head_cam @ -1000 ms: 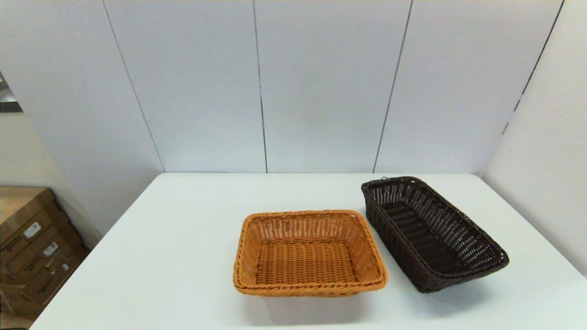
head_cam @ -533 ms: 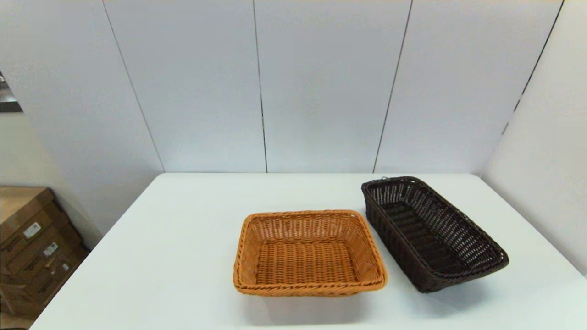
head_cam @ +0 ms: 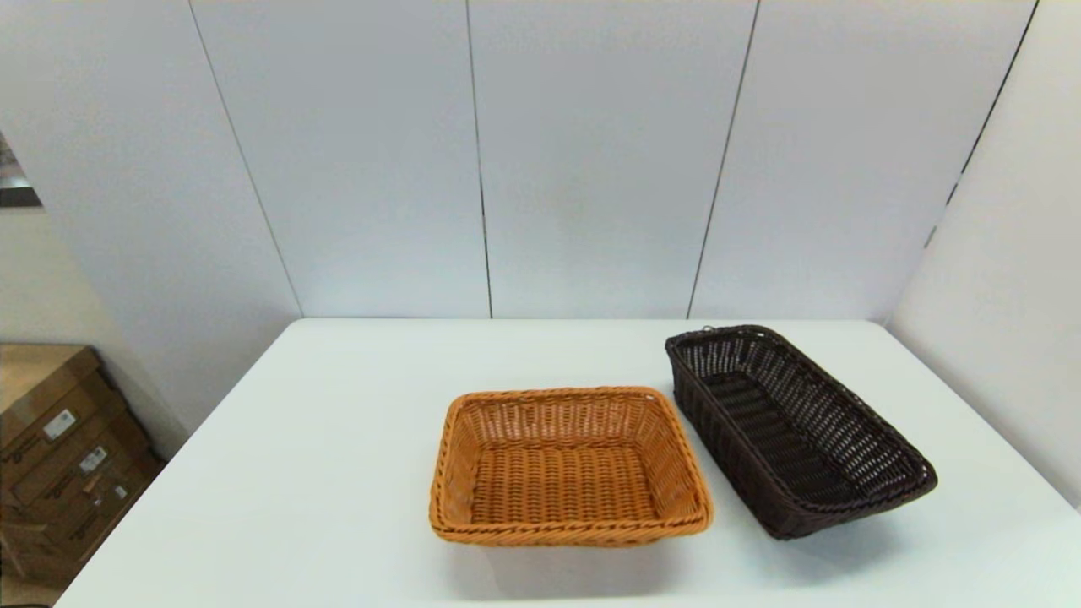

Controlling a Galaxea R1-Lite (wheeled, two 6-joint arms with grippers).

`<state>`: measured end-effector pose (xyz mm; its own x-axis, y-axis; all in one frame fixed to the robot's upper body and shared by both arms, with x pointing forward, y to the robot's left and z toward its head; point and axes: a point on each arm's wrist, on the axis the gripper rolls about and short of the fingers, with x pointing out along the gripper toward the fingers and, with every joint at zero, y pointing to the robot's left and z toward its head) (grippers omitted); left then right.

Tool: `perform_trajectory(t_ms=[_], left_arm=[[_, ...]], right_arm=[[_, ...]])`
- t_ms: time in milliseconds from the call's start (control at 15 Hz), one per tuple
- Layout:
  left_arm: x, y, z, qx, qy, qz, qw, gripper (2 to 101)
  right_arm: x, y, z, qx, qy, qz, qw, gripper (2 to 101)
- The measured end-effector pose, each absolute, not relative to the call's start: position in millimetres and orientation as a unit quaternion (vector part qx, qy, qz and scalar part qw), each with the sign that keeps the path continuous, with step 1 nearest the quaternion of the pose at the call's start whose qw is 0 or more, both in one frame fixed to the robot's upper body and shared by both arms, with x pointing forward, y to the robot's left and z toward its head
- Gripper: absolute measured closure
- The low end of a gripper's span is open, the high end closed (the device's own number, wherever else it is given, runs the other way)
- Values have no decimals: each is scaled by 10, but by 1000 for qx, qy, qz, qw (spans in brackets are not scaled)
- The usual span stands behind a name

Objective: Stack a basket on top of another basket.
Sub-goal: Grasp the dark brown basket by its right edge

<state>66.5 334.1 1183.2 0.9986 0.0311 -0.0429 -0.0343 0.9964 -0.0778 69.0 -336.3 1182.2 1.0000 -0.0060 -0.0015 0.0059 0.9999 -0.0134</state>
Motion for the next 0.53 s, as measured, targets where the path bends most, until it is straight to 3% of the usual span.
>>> perform_trajectory(t_ms=[267, 533], left_arm=[[665, 3341, 11833, -39, 21, 17, 999, 54], [665, 3341, 11832, -39, 21, 16, 999, 54]], right_arm=[[688, -3364, 11831, -8, -1, -5, 1000, 43], [602, -3365, 12046, -15, -21, -9, 1000, 43]])
